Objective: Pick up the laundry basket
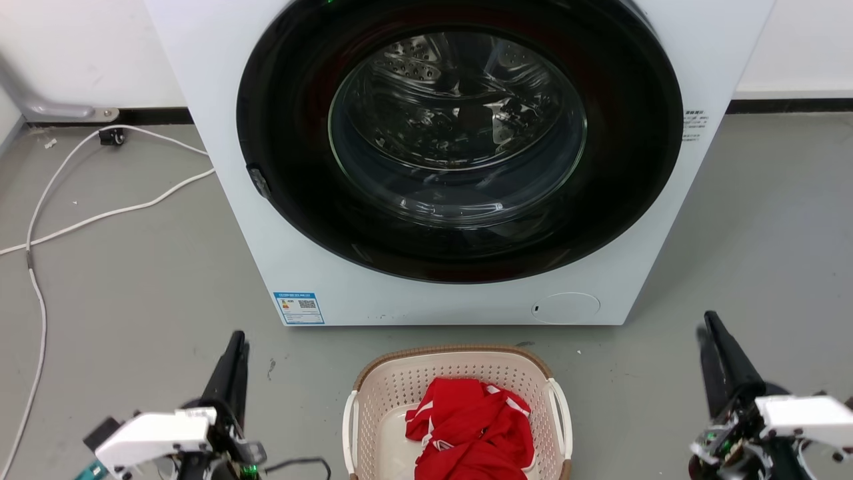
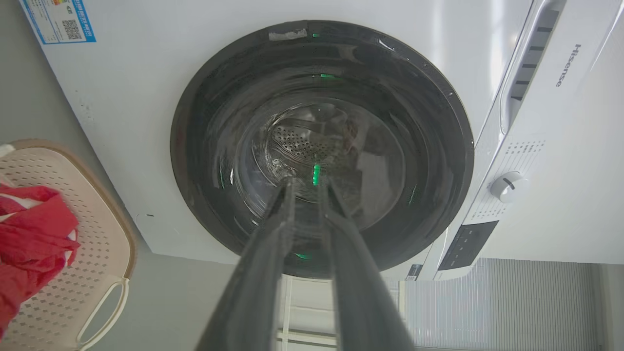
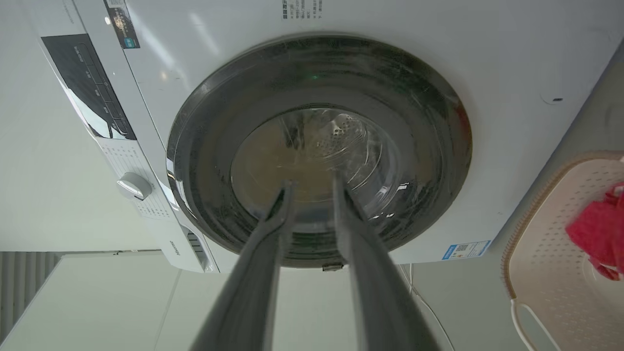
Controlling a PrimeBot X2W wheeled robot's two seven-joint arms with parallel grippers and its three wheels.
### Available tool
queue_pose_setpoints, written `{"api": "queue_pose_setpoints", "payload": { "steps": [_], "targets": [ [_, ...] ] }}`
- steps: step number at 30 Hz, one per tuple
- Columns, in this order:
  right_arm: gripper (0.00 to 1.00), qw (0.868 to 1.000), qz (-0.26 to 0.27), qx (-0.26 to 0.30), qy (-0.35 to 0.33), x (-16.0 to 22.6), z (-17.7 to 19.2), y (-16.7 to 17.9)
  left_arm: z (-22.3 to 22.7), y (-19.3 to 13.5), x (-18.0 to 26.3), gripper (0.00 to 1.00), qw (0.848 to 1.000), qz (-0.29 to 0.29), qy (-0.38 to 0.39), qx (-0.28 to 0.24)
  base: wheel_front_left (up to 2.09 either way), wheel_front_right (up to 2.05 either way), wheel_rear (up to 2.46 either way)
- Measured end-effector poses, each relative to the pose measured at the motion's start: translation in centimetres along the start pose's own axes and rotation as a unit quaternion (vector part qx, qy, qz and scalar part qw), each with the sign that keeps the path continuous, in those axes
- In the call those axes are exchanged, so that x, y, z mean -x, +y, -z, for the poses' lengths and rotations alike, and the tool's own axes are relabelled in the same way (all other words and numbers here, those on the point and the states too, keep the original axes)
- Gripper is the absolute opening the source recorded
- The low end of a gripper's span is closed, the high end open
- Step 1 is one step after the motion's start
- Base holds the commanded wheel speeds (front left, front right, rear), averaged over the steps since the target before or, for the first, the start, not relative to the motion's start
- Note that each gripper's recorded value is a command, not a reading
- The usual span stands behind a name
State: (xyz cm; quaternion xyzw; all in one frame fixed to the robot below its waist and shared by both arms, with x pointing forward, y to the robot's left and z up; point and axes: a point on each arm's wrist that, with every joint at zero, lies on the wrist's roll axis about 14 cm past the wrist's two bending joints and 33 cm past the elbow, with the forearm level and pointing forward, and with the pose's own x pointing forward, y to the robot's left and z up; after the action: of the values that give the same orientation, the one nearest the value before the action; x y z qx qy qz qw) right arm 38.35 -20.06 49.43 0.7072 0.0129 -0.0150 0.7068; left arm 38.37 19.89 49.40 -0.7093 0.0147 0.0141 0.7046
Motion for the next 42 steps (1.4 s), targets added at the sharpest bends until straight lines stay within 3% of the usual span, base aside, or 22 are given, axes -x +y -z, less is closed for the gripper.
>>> {"api": "queue_pose_setpoints", "payload": {
  "steps": [3,12,23,30,42],
  "targets": [
    [1.0,1.0,0.016,-0.002,-0.003,0.6,0.0,-1.1,0.1,1.2,0.5,1.0,1.0,-0.017,-0.001,0.001,0.0,0.0,0.0],
    [1.0,0.999,0.013,0.029,-0.006,0.6,0.5,-0.9,1.1,0.6,0.4,1.0,1.0,-0.01,0.002,-0.028,0.0,0.0,0.0],
    [1.0,0.991,0.002,0.136,-0.007,0.5,0.8,-0.1,2.0,-0.2,0.3,1.0,0.989,0.004,0.011,-0.147,0.0,0.0,0.0],
    [1.0,0.976,-0.009,0.218,-0.006,0.5,1.1,0.6,2.5,-0.9,0.2,1.0,0.973,0.018,0.013,-0.23,0.0,0.0,0.0],
    [1.0,0.936,-0.022,0.35,-0.001,0.8,1.7,1.1,3.5,-1.3,0.5,1.0,0.936,0.034,0.02,-0.35,0.0,0.0,0.0]
  ]
}}
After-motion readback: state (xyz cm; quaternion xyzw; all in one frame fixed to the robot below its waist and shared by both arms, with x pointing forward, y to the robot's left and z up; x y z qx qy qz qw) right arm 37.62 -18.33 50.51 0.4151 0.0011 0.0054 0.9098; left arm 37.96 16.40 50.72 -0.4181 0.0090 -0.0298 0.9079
